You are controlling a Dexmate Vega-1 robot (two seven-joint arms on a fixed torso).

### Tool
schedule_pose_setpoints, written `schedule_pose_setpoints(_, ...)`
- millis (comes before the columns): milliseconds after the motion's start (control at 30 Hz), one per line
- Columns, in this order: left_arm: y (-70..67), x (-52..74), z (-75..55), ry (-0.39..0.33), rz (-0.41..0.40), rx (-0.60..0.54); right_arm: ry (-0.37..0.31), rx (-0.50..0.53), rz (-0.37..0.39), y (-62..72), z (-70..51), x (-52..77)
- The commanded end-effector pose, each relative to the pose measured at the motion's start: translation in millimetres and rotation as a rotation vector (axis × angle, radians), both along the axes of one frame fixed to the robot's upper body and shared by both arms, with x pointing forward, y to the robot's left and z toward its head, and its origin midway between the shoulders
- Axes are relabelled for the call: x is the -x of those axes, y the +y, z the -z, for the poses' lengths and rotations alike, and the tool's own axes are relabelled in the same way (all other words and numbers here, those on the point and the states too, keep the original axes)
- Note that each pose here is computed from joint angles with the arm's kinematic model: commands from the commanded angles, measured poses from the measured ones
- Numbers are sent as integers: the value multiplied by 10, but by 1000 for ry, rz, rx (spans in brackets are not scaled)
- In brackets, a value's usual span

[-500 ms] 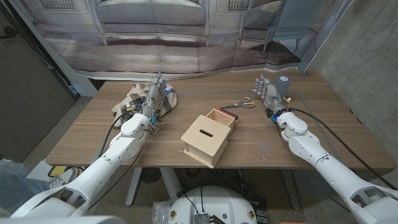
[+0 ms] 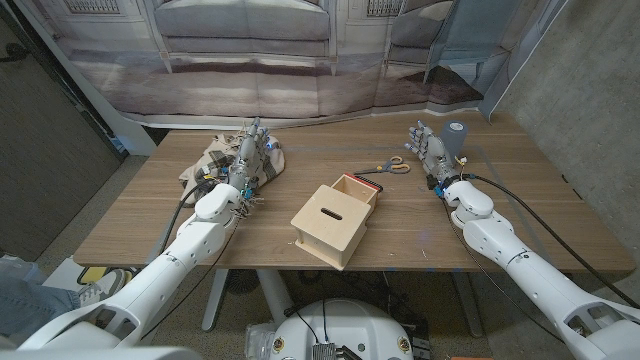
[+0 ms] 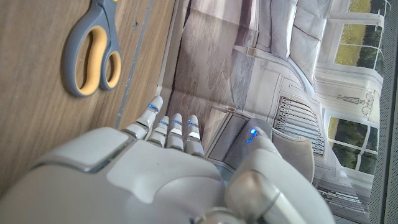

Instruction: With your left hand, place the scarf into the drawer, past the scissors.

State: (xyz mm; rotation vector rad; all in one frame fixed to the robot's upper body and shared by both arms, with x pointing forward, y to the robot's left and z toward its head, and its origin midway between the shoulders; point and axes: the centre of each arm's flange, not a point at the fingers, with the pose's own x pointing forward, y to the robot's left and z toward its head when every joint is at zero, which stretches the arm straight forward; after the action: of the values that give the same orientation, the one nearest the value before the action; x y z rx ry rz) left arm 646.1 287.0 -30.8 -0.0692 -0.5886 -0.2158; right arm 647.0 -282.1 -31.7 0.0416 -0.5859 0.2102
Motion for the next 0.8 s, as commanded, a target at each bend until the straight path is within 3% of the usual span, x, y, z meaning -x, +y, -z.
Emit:
schedule_pose_setpoints(33, 10, 43, -106, -16, 10, -9, -8, 4, 0, 37, 26, 3)
schedule_pose_setpoints(233, -68, 72, -113, -18, 53, 27, -9, 1, 4, 47, 30, 4)
schedule_pose_setpoints(300, -86, 112, -144, -27, 21, -10, -11, -10, 0, 46, 29, -3)
schedule_pose_setpoints(800, -96, 216, -220, -62, 5, -40, -15, 2, -2, 32, 6, 9)
